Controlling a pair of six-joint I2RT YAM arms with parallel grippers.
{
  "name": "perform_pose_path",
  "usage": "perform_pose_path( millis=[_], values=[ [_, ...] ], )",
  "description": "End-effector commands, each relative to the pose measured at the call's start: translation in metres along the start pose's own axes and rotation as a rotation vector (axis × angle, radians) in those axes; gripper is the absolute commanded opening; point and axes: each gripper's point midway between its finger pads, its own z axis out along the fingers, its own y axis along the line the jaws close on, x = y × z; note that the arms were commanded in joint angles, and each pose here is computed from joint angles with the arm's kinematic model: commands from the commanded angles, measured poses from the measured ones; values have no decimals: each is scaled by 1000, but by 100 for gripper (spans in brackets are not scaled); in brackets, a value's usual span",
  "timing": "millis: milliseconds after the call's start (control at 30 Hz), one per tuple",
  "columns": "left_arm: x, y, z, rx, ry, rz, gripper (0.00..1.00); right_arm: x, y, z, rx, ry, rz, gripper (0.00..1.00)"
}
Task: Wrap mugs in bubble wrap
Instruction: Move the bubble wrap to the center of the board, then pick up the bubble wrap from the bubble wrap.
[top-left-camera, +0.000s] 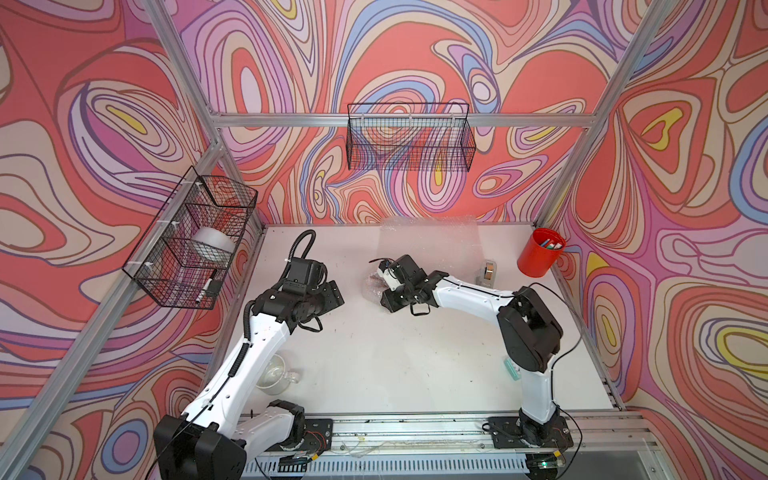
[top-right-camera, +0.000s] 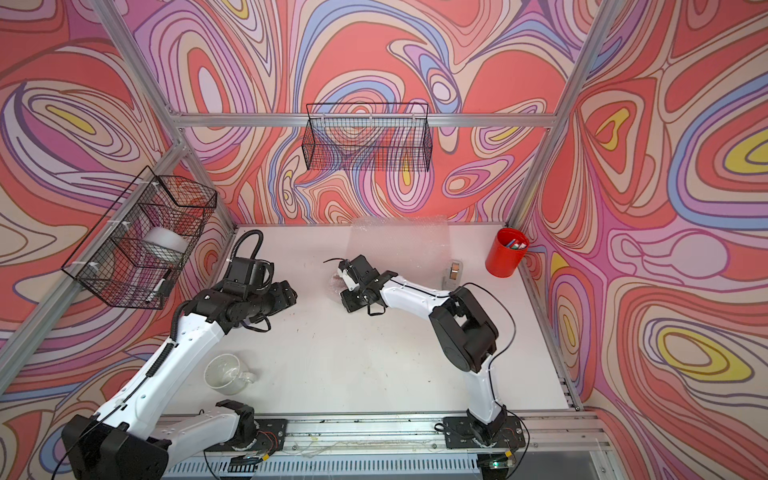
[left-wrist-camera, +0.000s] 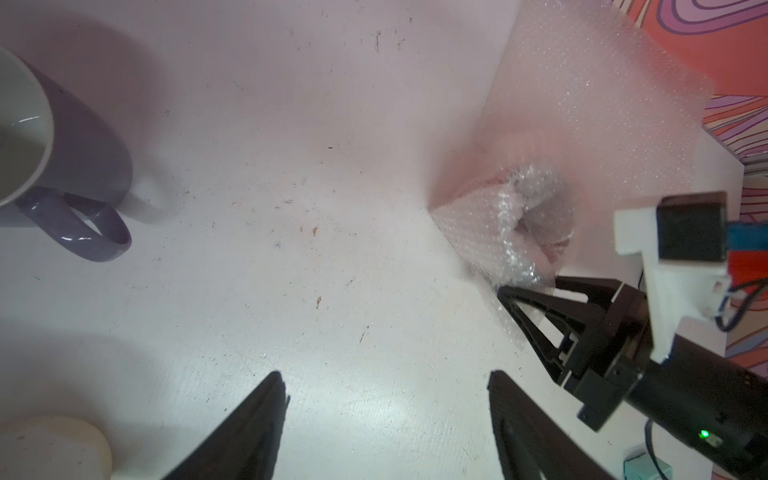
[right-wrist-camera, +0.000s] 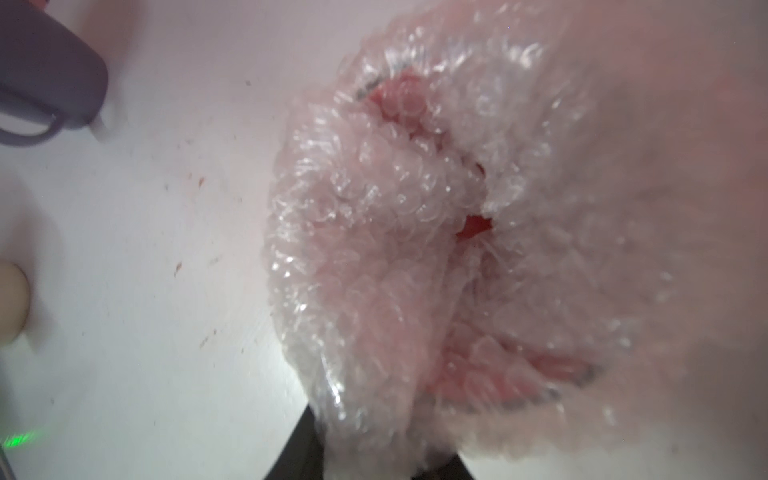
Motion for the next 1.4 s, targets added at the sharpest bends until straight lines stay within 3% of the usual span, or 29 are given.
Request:
perform_pose_path(
  millis=[0,400,533,667,767,900,967,1133,1367],
  values=[
    [2,6,-11,-8,0,0,79,-24,5,20,-4,-28,-33,28],
    [11,12,-14,-17,24,-15,79,-100,-29,88,183,-107,80,31],
    [12,11,-11,-11,33,-14,80,-124,-35,97,146,-171,114,35],
    [10,10,-3,-11,26,-7,87,-158,-5,62,-24,-261,64,52],
    [7,-1,7,36,31,26,89,-173,4,10,-49,-350,40,56],
    [2,-13,20,26,15,110,91,-160,-27,-40,28,-394,94,55],
    [1,-12,25,-10,21,117,87,-139,-56,-44,128,-347,110,54],
    [3,-20,35,41,26,73,84,-91,-99,-12,293,-159,71,50],
    [11,-42,43,204,66,25,82,-64,-126,29,359,-7,14,55]
  ],
)
